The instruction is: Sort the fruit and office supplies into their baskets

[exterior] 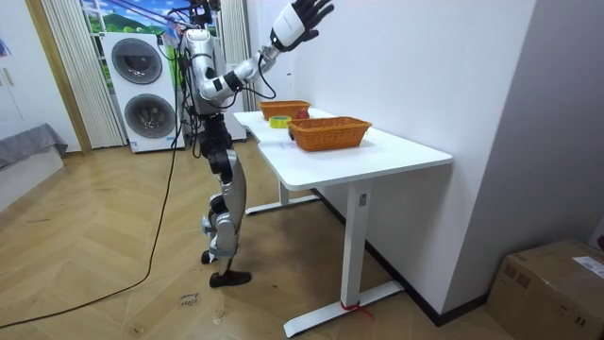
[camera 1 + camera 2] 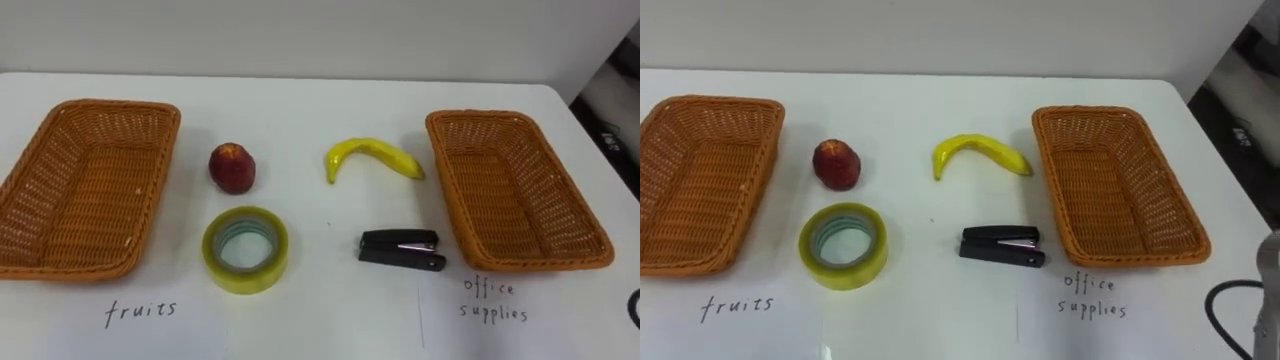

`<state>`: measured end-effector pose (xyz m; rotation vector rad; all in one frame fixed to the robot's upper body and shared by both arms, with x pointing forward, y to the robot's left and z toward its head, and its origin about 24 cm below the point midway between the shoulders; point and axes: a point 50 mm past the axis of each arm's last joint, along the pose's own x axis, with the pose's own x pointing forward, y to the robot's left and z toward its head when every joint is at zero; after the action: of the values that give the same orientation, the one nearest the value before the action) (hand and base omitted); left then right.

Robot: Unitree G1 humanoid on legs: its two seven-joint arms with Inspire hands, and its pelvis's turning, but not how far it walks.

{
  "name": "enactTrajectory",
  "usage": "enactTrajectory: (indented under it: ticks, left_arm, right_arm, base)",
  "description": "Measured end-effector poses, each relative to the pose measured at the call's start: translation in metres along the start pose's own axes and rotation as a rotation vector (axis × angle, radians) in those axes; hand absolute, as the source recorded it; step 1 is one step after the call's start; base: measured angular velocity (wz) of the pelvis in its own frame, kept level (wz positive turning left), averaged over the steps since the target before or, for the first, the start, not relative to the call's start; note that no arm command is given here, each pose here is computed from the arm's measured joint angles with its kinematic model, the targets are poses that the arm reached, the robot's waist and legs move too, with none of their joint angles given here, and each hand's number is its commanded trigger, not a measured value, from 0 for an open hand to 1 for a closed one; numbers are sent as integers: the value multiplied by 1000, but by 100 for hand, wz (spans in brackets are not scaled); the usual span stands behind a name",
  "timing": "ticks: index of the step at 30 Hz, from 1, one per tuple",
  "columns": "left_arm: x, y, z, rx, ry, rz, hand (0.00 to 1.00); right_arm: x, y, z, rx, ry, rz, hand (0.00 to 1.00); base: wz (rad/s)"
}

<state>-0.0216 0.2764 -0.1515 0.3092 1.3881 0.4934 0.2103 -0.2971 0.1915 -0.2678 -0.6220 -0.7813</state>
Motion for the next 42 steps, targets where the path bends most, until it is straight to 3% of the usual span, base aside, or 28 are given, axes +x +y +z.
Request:
enactTrajectory:
  ticks: [8, 19, 30, 42]
  left_arm:
    - [3, 1, 14, 16, -38, 5, 0]
    - [3, 1, 17, 34, -47, 4, 0]
    - [5, -3, 24, 31, -54, -25, 0]
    - [5, -5, 31, 32, -56, -57, 0]
  right_arm:
    - [-4, 20, 8, -38, -57, 175, 0]
    - [-3, 27, 16, -26, -94, 256, 0]
    - [-9, 41, 11, -100, -83, 446, 0]
    - [-28, 68, -6, -230, -10, 769, 0]
  base:
    - [1]
    - [4]
    - [2]
    - [1]
